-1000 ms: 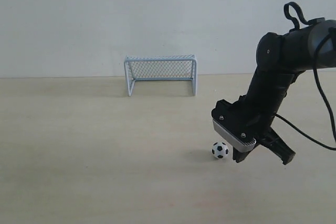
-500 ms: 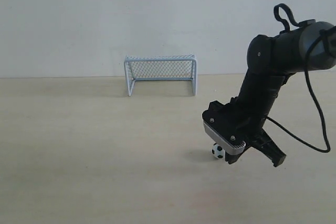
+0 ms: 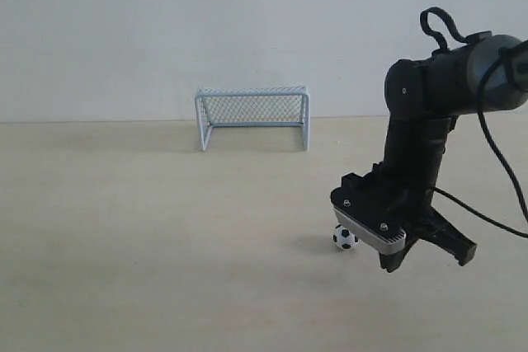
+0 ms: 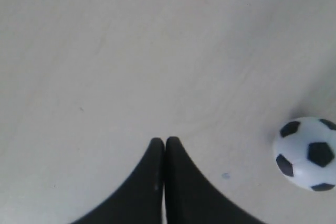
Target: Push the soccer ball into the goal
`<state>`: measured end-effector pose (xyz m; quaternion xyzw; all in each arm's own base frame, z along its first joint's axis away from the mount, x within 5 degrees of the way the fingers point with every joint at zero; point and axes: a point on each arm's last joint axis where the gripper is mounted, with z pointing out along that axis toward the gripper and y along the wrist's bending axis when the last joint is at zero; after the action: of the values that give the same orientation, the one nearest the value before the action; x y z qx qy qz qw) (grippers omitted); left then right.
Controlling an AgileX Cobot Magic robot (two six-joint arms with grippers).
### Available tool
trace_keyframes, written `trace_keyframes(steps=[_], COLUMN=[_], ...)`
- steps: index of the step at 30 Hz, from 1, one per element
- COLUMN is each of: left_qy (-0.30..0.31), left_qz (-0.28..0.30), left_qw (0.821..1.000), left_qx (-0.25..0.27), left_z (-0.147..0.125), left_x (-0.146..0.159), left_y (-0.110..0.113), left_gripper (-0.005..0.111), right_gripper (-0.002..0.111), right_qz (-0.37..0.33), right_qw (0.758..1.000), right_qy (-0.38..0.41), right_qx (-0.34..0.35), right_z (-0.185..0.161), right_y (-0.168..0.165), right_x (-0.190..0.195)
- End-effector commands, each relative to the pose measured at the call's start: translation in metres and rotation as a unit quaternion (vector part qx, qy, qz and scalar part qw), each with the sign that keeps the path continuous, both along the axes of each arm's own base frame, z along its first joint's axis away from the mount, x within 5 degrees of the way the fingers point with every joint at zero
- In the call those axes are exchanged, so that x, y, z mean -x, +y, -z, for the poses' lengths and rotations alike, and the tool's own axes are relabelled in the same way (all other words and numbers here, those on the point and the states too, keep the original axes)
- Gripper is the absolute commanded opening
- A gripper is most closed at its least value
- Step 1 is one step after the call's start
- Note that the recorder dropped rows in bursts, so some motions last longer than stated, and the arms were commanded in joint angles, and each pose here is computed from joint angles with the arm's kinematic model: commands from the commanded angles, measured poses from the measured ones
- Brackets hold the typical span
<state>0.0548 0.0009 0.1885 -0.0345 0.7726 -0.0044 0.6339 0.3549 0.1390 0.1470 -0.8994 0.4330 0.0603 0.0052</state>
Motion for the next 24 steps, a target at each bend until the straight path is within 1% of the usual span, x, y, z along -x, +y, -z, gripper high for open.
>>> trace_keyframes(steps=[1,2,3,4,6,9,15,19,21,23,24], left_qy=[0.001,0.001,0.001,0.001,0.001,0.001,0.001,0.001,0.001,0.001,0.001], left_qz=[-0.002,-0.002,-0.002,-0.002,-0.002,-0.002,-0.002,-0.002,-0.002,-0.002,-0.002], left_qw=[1.000,1.000,1.000,1.000,1.000,1.000,1.000,1.000,1.000,1.000,1.000], left_qx=[0.003,0.003,0.003,0.003,0.003,0.003,0.003,0.003,0.003,0.003,0.003], left_z=[0.001,0.001,0.001,0.001,0.001,0.001,0.001,0.001,0.001,0.001,0.001], left_x=[0.000,0.000,0.000,0.000,0.000,0.000,0.000,0.000,0.000,0.000,0.000], left_y=[0.000,0.000,0.000,0.000,0.000,0.000,0.000,0.000,0.000,0.000,0.000], left_gripper=[0.004,0.004,0.004,0.004,0.004,0.004,0.004,0.004,0.004,0.004,0.004], right_gripper=[0.000,0.000,0.000,0.000,0.000,0.000,0.000,0.000,0.000,0.000,0.000], right_qz=[0.060,0.129,0.197,0.200,0.192,0.191,0.216,0.243,0.270,0.315,0.344], right_qw=[0.978,0.951,0.920,0.916,0.928,0.949,0.960,0.958,0.951,0.934,0.922], right_qy=[-0.163,-0.239,-0.290,-0.298,-0.267,-0.182,-0.093,-0.041,-0.016,-0.023,-0.026], right_qx=[-0.112,-0.150,-0.173,-0.176,-0.175,-0.170,-0.154,-0.148,-0.151,-0.166,-0.174], right_z=[0.017,0.017,0.013,0.006,-0.015,-0.050,-0.090,-0.114,-0.126,-0.137,-0.143], right_y=[0.022,0.028,0.028,0.026,0.022,0.017,-0.004,-0.029,-0.044,-0.059,-0.067], right_x=[-0.037,-0.054,-0.065,-0.066,-0.056,-0.030,0.001,0.018,0.025,0.025,0.026])
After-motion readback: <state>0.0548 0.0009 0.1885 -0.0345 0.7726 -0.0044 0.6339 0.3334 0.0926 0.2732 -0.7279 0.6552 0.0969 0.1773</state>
